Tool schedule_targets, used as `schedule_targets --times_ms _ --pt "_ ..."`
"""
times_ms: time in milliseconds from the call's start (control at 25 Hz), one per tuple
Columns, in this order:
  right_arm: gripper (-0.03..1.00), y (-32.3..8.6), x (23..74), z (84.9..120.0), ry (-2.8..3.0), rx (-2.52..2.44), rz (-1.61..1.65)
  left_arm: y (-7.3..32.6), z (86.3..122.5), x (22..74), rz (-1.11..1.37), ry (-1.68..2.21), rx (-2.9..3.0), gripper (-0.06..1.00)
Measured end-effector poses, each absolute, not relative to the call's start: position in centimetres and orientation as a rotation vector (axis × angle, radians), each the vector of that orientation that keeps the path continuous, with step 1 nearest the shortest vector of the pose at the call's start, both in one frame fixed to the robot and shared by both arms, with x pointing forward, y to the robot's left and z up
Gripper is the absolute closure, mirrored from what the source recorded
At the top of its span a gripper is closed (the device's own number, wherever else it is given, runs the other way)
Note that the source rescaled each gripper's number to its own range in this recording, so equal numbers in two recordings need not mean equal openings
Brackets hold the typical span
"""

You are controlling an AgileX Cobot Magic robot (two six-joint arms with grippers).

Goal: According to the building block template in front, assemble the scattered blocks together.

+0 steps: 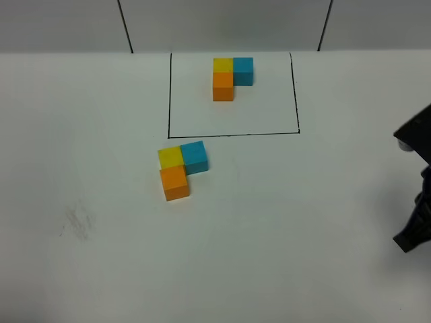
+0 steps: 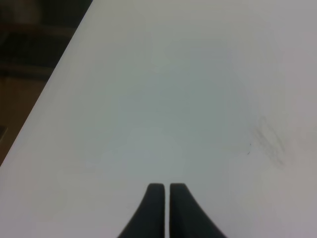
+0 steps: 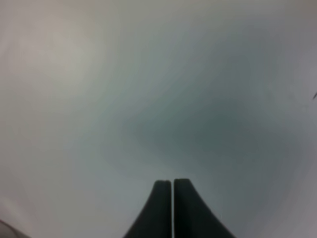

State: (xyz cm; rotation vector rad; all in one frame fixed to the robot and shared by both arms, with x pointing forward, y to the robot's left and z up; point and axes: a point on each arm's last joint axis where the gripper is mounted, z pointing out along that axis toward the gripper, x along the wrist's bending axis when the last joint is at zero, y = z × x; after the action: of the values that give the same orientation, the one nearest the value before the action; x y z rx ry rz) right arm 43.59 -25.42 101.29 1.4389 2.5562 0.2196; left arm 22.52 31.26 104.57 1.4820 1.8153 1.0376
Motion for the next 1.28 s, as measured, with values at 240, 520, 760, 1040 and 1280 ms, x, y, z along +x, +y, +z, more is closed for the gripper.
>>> schedule_targets --times_ms 240,520,760,1040,1280 --pt "0.96 -27.2 38.2 101.0 2.416 1.522 0.243 31.3 104.6 22.5 1.038 1.815 1.482 0.94" --pt "0.96 -27.7 33.9 102.3 2.345 1.578 0.387 31.3 104.6 22.5 1.038 1.815 1.482 0.94" --pt "0.96 -27.6 32.8 102.4 2.320 1.623 0.473 31.3 104.6 22.5 1.038 1.815 1.482 0.94" --pt "0.96 -27.6 32.8 102.4 2.307 1.638 0.472 31.3 104.6 22.5 1.037 1.814 1.483 0.94" --pt "0.96 -28.0 32.4 102.7 2.252 1.648 0.490 31.3 104.6 22.5 1.037 1.814 1.483 0.94"
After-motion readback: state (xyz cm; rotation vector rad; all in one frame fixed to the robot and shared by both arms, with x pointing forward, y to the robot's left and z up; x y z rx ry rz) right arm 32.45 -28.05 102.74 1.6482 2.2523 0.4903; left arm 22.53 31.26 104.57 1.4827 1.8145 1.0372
